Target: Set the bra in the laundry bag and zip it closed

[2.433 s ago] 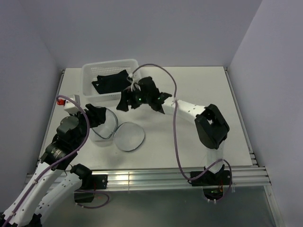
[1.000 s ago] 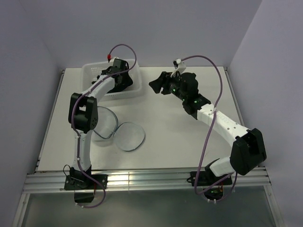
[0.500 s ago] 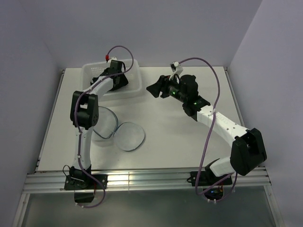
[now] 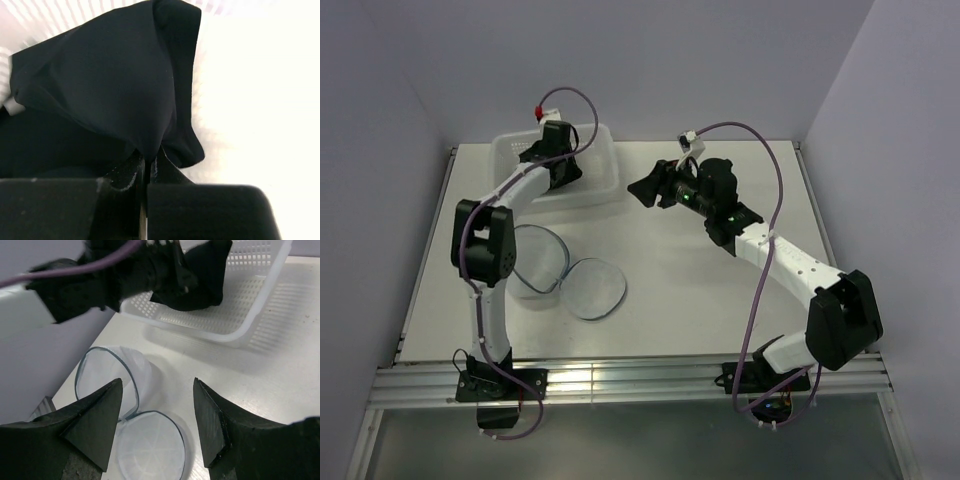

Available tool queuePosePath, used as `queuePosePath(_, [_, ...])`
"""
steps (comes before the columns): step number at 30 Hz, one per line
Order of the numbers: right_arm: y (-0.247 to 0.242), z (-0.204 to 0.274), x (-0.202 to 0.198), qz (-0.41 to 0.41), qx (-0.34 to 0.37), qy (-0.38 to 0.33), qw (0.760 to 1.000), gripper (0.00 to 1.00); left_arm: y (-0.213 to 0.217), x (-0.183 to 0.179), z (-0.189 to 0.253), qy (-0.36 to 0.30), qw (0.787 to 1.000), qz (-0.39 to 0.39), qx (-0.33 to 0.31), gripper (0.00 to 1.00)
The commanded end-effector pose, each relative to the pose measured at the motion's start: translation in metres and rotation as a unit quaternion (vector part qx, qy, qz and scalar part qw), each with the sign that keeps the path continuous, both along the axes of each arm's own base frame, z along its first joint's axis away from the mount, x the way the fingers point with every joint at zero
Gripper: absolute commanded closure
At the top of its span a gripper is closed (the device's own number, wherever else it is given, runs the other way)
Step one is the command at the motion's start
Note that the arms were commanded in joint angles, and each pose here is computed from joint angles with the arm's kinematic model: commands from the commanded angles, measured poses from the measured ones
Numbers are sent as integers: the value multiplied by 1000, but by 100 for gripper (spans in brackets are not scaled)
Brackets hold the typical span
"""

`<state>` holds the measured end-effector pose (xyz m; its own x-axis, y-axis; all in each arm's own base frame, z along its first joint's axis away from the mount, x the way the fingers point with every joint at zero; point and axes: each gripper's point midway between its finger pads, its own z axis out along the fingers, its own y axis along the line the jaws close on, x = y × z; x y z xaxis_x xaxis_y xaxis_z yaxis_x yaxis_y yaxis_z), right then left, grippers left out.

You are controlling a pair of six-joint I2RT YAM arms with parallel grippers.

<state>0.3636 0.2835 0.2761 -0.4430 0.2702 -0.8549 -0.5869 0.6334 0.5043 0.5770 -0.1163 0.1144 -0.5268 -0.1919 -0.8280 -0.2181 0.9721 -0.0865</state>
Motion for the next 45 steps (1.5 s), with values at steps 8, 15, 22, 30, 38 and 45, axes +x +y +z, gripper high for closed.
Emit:
queuePosePath(8, [6,28,-4,7,33,-25,999,31,-30,-29,212,-202,972,-58,-102,100])
queuePosePath(15, [-29,61,-20,-54,29,-63,996,24,-134,-101,290,-253,933,-202,-157,100])
queuePosePath(22, [-105,91,-66,-173,22,-97,980,15,-238,-201,341,-249,860,-356,-267,100])
queuePosePath(30, [-176,71,-114,-277,-6,-88,957,19,-306,-228,286,-166,846,-403,-306,100])
queuePosePath(38, [-182,-7,-122,-283,-36,-24,958,28,-371,-186,157,-83,870,-400,-275,100])
queuePosePath(45, [-165,-92,-112,-263,-87,72,958,27,-365,-144,94,-47,908,-346,-231,3])
